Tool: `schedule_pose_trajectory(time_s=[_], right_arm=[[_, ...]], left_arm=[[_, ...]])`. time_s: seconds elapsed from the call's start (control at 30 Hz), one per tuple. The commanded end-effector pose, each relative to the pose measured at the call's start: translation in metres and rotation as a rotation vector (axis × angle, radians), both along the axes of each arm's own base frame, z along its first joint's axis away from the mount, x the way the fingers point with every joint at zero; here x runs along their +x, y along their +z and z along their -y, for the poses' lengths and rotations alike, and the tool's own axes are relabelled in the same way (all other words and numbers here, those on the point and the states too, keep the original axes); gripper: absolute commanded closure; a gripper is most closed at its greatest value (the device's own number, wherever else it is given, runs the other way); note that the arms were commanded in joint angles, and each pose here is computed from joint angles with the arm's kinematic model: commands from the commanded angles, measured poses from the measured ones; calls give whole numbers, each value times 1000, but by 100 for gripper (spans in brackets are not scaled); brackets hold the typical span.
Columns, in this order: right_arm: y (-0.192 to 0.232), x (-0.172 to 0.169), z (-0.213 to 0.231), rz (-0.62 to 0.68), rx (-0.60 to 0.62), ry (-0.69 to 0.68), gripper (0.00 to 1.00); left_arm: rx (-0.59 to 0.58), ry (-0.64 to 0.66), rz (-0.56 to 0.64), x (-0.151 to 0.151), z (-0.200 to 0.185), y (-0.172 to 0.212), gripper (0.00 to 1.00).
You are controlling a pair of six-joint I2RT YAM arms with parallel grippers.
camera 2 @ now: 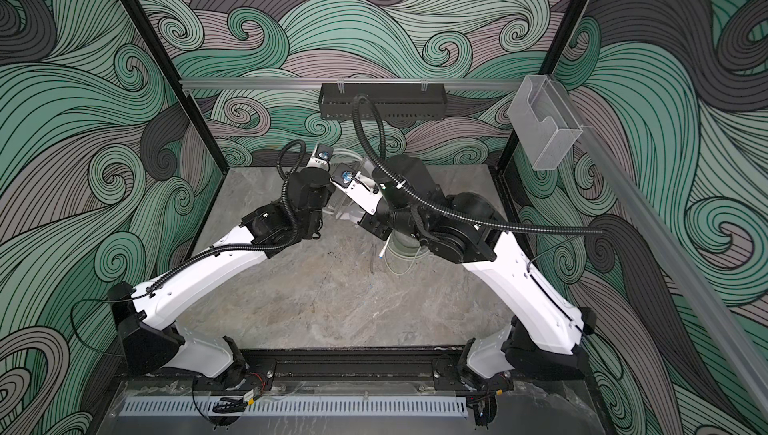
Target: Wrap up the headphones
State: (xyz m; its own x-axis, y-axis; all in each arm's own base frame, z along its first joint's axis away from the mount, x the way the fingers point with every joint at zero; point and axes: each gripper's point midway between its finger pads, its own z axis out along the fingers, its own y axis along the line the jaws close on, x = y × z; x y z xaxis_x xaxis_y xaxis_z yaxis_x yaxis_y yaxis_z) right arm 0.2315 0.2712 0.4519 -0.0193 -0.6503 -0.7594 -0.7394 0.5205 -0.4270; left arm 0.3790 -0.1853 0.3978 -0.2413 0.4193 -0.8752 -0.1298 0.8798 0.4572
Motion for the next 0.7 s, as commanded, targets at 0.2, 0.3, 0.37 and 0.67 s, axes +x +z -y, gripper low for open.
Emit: schedule_pose_trajectory(time_s=[0.2,0.3,0.37,0.67], right_arm=[[77,-16,19,41,285,-41,100],[78,-18,25,32,278,-55,100],[76,-18,31,36,257,-69,100],[64,-14,49,84,102,-112,100]], left_arm=[[81,138,90,13,-21,42,100],[89,145,98,13,-24,46,100],[97,142,101,13,-26,48,100],[193,93,91,12,-24,43,100]])
